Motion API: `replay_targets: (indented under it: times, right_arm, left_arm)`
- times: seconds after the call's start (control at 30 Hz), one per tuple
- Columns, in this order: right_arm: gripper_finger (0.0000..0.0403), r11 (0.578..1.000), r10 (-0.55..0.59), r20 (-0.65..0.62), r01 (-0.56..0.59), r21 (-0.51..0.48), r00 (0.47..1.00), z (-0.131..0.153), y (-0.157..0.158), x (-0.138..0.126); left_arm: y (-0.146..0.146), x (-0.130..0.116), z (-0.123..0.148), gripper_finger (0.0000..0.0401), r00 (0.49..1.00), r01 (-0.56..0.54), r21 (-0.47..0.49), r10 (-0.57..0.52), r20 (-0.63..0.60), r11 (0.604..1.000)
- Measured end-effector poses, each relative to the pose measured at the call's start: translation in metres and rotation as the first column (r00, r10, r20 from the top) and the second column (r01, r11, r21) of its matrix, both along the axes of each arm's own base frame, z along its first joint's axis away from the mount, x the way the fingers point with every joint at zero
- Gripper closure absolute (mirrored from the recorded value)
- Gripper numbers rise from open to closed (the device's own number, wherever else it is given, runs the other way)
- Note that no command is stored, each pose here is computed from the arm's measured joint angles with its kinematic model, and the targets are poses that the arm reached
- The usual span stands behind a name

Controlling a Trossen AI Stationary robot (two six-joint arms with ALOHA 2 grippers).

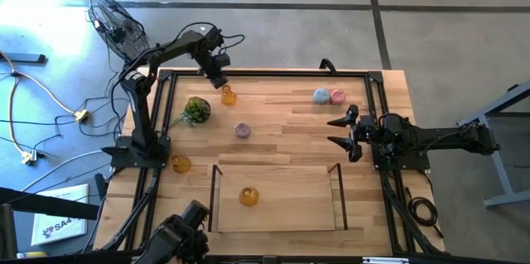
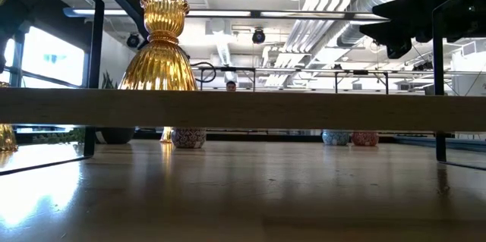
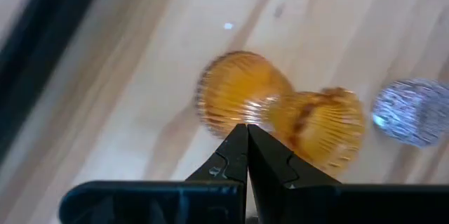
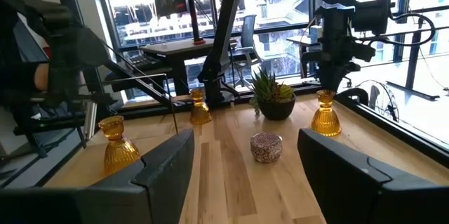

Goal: Pick & Place candle stick holders
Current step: Put the top gold glass candle holder on the shelf

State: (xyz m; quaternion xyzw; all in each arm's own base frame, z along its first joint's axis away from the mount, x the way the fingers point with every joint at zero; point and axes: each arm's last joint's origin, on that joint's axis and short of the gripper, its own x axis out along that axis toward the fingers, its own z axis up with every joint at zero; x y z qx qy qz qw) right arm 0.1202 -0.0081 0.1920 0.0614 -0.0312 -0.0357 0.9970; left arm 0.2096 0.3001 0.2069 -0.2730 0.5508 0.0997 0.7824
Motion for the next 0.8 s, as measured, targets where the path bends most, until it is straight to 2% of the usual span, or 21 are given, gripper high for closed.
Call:
replay_targets:
  times: [0.4, 0.8]
  right_arm:
    - [0.0153, 1.0, 0.015, -0.005, -0.015, 0.006, 1.0, -0.001, 0.0, 0.0]
    - [0.0153, 1.0, 0.025, -0.008, -0.025, 0.007, 1.0, -0.001, 0.001, 0.0]
  left_arm:
    - [-0.021, 0.026, 0.0, 0.0401, 0.993, 0.113, -0.019, -0.113, 0.022, 0.993]
    - [-0.049, 0.045, 0.0, 0.0401, 0.977, 0.214, -0.083, -0.215, -0.006, 0.973]
